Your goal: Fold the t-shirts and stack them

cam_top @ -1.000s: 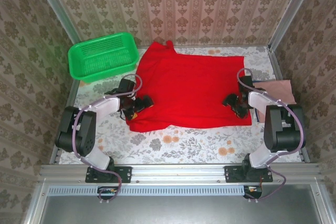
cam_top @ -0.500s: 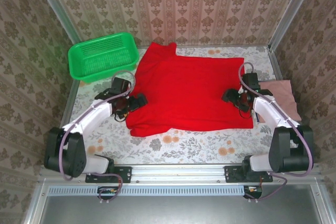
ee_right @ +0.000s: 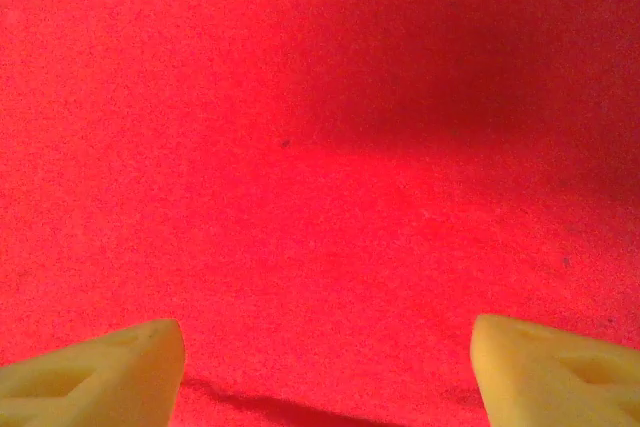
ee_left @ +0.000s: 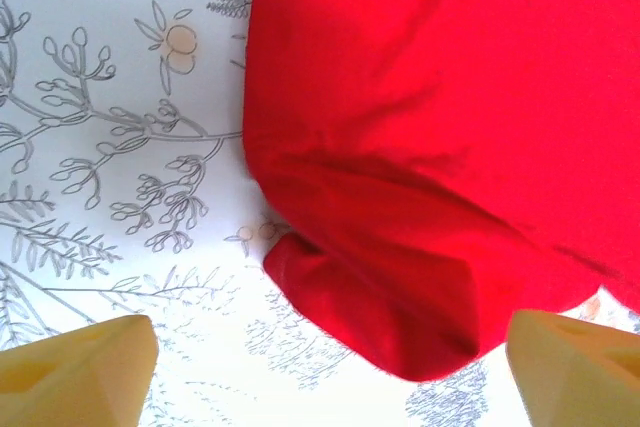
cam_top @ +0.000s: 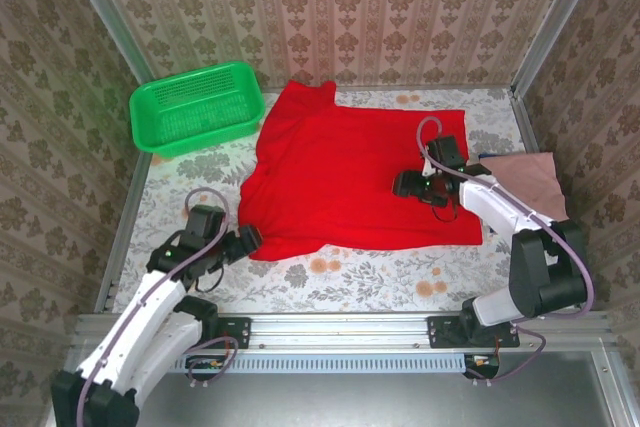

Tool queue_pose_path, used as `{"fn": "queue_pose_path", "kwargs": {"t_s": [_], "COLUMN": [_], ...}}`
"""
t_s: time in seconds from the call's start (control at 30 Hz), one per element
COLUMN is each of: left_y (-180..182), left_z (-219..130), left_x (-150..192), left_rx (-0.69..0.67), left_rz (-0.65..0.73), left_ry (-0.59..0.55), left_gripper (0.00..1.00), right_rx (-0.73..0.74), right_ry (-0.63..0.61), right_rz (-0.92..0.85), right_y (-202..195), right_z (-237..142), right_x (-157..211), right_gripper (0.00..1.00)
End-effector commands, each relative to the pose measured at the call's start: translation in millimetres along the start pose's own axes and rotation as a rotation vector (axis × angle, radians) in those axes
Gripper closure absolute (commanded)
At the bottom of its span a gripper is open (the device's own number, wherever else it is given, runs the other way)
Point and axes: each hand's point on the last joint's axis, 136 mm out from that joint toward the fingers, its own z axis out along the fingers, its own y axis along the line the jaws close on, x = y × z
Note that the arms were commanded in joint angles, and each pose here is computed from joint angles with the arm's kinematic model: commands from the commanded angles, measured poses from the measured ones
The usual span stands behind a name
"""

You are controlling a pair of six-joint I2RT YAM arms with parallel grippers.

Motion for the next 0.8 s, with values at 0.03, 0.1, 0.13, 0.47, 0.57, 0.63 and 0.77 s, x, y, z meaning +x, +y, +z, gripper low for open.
{"fn": "queue_pose_path", "kwargs": {"t_s": [0.03, 0.1, 0.13, 0.47, 0.57, 0.63, 0.77], "left_y": [17, 11, 12, 17, 14, 9, 1], "left_z": [14, 23, 26, 49, 53, 58, 63], "left_x": [23, 25, 25, 29, 25, 23, 16], "left_rx": [-0.005, 0.043, 0.046, 0.075, 0.081, 0.102, 0.107], "left_rz": [0.013, 0.026, 0.028, 0.104, 0.110, 0.098, 0.107], "left_ry": [0.038, 0.042, 0.041, 0.012, 0.002, 0.004, 0.011], "left_gripper": [0.28, 0.32, 0.32, 0.48, 0.51, 0.53, 0.52], "right_rx": [-0.019, -0.017, -0.016, -0.008, -0.008, -0.011, -0.020], "right_ry": [-0.004, -0.006, -0.008, -0.015, -0.015, -0.010, -0.005], "right_rz": [-0.042, -0.042, -0.043, 0.000, 0.019, 0.028, 0.029], "right_y": [11, 11, 11, 5, 3, 3, 5], "right_z": [-2, -2, -3, 0, 1, 3, 4], "right_x": [-11, -13, -13, -6, -4, -2, -1], "right_gripper": [0.24, 0.24, 0.24, 0.24, 0.24, 0.24, 0.24]}}
